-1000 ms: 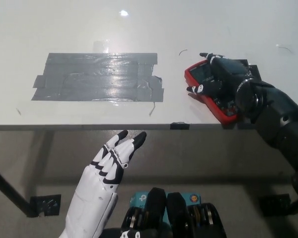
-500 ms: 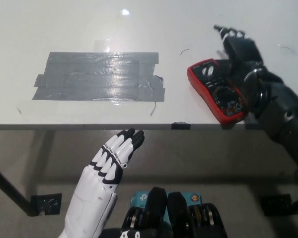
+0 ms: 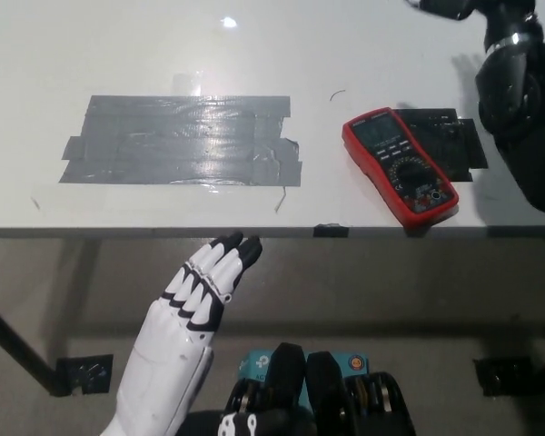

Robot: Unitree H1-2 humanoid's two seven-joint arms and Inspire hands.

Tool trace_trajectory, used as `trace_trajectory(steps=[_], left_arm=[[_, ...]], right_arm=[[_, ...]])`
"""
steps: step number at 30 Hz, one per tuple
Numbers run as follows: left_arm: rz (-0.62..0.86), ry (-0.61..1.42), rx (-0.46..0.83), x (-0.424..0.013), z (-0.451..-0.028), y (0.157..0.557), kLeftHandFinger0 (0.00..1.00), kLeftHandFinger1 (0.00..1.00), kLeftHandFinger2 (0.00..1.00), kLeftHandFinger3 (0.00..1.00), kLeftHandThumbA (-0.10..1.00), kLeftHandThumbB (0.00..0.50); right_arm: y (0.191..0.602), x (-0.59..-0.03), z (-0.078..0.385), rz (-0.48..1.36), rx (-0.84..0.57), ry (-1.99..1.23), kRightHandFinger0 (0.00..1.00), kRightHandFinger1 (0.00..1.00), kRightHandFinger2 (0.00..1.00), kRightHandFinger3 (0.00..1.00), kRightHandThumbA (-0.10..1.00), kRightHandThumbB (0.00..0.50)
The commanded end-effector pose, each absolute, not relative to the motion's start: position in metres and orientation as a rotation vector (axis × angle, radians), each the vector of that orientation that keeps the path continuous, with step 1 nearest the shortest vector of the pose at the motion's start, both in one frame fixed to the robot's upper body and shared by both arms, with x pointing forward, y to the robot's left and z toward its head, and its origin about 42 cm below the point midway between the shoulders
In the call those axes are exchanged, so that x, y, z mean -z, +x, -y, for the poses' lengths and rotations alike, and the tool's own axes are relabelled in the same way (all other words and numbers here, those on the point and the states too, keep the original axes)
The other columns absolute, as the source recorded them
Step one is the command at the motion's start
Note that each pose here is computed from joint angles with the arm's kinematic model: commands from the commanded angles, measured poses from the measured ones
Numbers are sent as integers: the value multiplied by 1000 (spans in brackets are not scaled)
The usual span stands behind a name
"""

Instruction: The robot first picks the multimeter with right hand and then unfolds the black stand on the back of it using left hand

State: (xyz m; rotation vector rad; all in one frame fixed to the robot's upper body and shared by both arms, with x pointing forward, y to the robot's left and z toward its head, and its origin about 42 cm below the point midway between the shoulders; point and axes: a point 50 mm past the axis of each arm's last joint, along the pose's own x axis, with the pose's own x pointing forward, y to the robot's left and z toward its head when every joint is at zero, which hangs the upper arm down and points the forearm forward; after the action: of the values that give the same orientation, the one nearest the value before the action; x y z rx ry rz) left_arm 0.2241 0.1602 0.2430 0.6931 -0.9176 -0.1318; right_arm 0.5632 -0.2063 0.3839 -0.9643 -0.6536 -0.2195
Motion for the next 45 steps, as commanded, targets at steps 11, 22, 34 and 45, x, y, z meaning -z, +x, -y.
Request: trace_trajectory(steps=[11, 22, 34, 45], left_arm=[[782, 538, 82, -251, -208, 306, 1000, 1000, 1000, 1000, 1000, 59], [678, 549, 92, -232, -220, 331, 1000, 1000, 1000, 1000, 1000, 99], [567, 519, 119, -193, -221, 305, 1000, 1000, 1000, 1000, 1000, 152], [424, 428, 135, -142, -234, 259, 1000, 1000, 1000, 1000, 1000, 152]], right_arm=[[325, -468, 230, 1289, 90, -515, 1000, 1000, 1000, 1000, 1000, 406], [264, -420, 226, 1308, 8, -459, 1000, 1000, 1000, 1000, 1000, 388], [231, -323, 207, 1021, -28, -353, 1000, 1000, 1000, 1000, 1000, 382], [256, -170, 222, 548, -11, -351, 1000, 1000, 1000, 1000, 968, 326]])
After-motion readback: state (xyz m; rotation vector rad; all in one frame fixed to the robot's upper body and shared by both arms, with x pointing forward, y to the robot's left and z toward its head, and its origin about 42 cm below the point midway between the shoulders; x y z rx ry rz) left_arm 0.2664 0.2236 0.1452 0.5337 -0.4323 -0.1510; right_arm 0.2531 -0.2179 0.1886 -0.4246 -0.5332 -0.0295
